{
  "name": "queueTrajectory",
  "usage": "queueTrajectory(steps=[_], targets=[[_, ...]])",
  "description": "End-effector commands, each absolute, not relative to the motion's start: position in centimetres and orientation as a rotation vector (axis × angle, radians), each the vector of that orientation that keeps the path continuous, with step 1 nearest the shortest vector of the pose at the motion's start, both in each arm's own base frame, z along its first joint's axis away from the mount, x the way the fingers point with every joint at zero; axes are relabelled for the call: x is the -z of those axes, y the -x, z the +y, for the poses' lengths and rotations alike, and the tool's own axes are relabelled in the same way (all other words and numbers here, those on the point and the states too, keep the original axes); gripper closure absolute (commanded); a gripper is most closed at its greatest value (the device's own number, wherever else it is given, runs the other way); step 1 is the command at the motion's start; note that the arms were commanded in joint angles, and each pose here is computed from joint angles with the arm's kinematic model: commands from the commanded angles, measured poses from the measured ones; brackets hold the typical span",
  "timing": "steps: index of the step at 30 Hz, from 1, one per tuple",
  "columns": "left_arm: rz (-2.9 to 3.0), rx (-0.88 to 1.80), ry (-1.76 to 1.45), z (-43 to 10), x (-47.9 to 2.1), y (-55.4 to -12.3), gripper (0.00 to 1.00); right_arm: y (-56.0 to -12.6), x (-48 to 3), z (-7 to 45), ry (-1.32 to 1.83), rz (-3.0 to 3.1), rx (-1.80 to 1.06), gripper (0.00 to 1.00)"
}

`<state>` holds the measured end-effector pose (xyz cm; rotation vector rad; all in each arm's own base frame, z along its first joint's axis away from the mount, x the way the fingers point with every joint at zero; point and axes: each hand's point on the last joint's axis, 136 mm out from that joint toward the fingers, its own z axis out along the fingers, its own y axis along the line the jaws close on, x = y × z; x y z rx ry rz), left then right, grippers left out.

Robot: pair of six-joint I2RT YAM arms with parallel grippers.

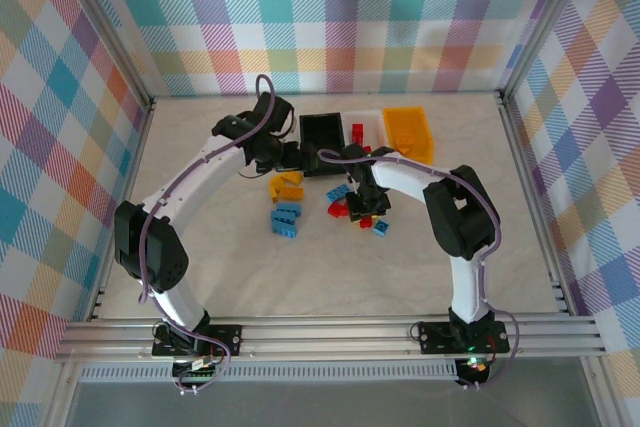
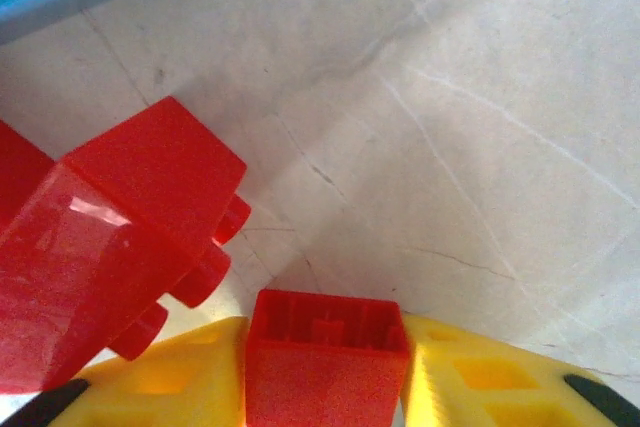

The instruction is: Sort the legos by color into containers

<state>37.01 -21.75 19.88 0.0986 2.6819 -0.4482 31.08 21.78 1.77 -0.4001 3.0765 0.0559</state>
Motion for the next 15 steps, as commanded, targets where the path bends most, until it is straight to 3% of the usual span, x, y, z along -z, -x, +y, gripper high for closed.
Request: queueTrajectory(steps=[1, 9, 15], targets=[[2.690, 0.453, -0.113, -21.1, -20.1, -36.1, 0.13, -30.0, -2.2, 21.7, 0.421, 3.085, -0.051, 0.63], [2.690, 0.445, -0.099, -20.8, -20.0, -36.0, 0.13, -31.4, -6.0, 21.8, 0.422, 2.989, -0.066, 0.64], [2.684, 0.382, -0.017, -18.4, -20.2, -35.7, 0.13, -34.7, -10.8, 21.6, 0.327, 2.876, -0.139, 0.64]])
